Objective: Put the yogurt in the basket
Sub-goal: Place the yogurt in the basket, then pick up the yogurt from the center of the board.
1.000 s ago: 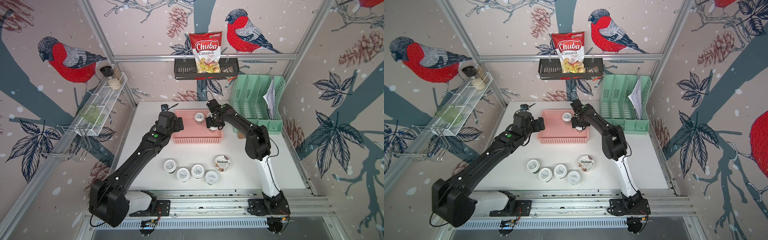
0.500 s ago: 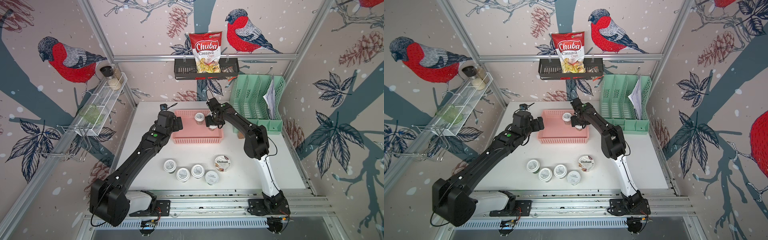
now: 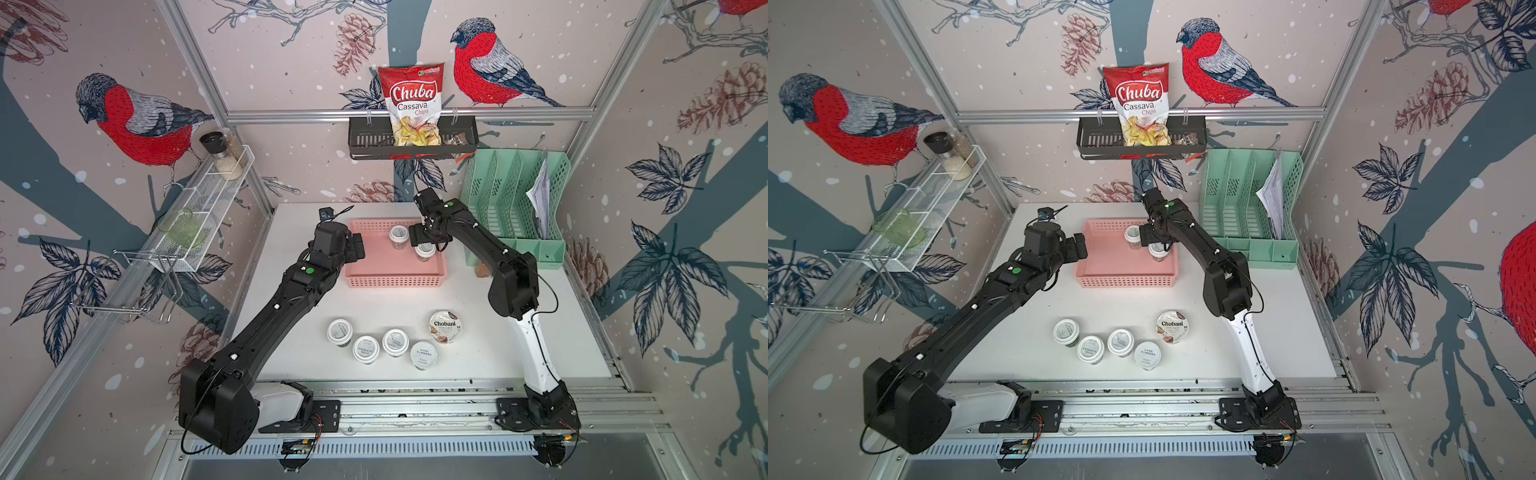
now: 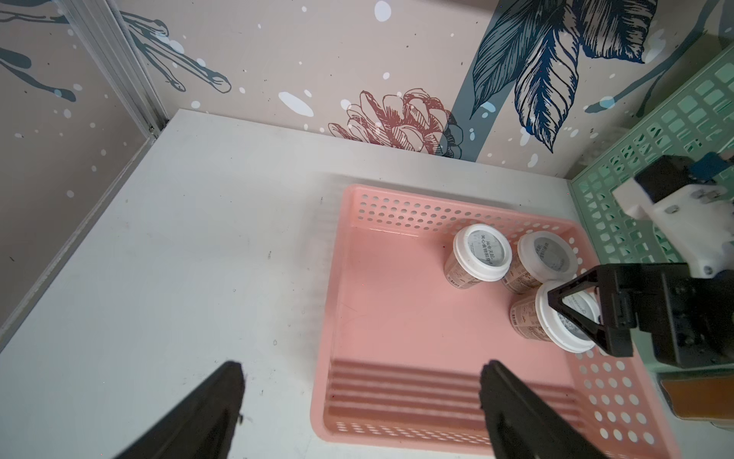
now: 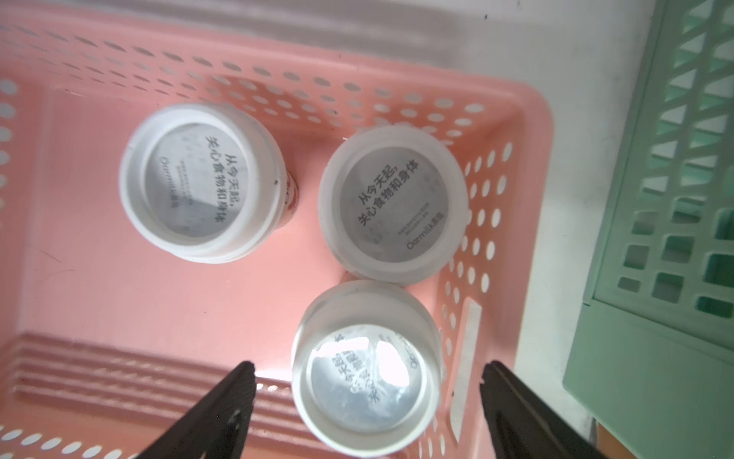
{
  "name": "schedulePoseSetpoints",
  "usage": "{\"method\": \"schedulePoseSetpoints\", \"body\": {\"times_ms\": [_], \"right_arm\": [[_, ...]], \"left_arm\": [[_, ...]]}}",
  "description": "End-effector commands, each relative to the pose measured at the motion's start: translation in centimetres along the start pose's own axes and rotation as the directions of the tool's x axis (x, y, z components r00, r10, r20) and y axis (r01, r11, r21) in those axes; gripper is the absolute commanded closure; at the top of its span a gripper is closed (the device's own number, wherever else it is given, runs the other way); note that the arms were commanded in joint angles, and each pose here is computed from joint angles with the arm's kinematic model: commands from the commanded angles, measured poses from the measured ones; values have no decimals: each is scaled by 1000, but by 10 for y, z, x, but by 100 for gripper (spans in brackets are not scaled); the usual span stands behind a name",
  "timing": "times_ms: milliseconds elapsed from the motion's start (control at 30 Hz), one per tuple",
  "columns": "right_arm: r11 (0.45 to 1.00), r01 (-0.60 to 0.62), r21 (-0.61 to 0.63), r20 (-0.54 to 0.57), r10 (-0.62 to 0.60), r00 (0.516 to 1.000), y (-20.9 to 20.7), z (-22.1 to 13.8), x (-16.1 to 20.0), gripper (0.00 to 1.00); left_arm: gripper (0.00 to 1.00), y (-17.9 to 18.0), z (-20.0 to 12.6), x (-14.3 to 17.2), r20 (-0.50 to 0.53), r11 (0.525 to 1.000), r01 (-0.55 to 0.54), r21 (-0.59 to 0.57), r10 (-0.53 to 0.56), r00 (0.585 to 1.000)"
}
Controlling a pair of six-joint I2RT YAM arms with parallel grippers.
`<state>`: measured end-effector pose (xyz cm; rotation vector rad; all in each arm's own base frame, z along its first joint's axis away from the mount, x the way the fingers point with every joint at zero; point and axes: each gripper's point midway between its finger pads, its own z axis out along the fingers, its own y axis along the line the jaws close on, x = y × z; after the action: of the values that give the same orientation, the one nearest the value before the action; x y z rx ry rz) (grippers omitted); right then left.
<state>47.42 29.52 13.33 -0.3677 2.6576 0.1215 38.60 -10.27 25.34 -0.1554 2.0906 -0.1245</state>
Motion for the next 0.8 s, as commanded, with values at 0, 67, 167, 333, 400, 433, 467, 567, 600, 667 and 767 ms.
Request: {"method": "schedulePoseSetpoints", "body": {"times_ms": [0,67,167,333,400,433,467,567,600,667,767], "right_arm": [[1000,7,13,45,-7,999,-2,-26,-10,7],[1000,4,14,67,-5,998,-2,-38,-13,7],[1000,8,16,99,-10,995,0,-57,-14,9],[1000,15,-8,168,-14,986,4,-85,0,14],[999,15,-38,211,-6,978,6,-101,9,14],[999,11,-48,224,0,975,5,-105,15,14],[998,4,-66,244,12,970,4,-112,20,14],[994,2,-114,274,29,961,2,-119,40,14],[992,4,-129,273,32,962,2,-117,47,14],[989,5,-145,267,34,963,1,-111,60,13],[986,11,-167,253,32,967,-1,-102,78,12]], "left_arm": [[4,2,-2,-3,7,1000,-2,-9,2,1000],[4,3,-1,-3,6,1000,-7,-18,7,1000],[4,5,1,-1,1,999,-12,-35,12,1000],[4,6,-1,2,-14,995,-42,-86,41,999],[5,4,-8,4,-39,992,-50,-114,46,998],[5,5,-10,9,-60,990,-50,-131,42,997],[5,6,-14,16,-89,987,-52,-150,39,995],[6,21,-29,44,-196,960,-95,-263,43,980],[6,27,-36,55,-231,948,-108,-300,38,972],[6,36,-47,76,-294,931,-113,-347,6,956],[5,50,-64,108,-362,907,-77,-413,-86,928]]}}
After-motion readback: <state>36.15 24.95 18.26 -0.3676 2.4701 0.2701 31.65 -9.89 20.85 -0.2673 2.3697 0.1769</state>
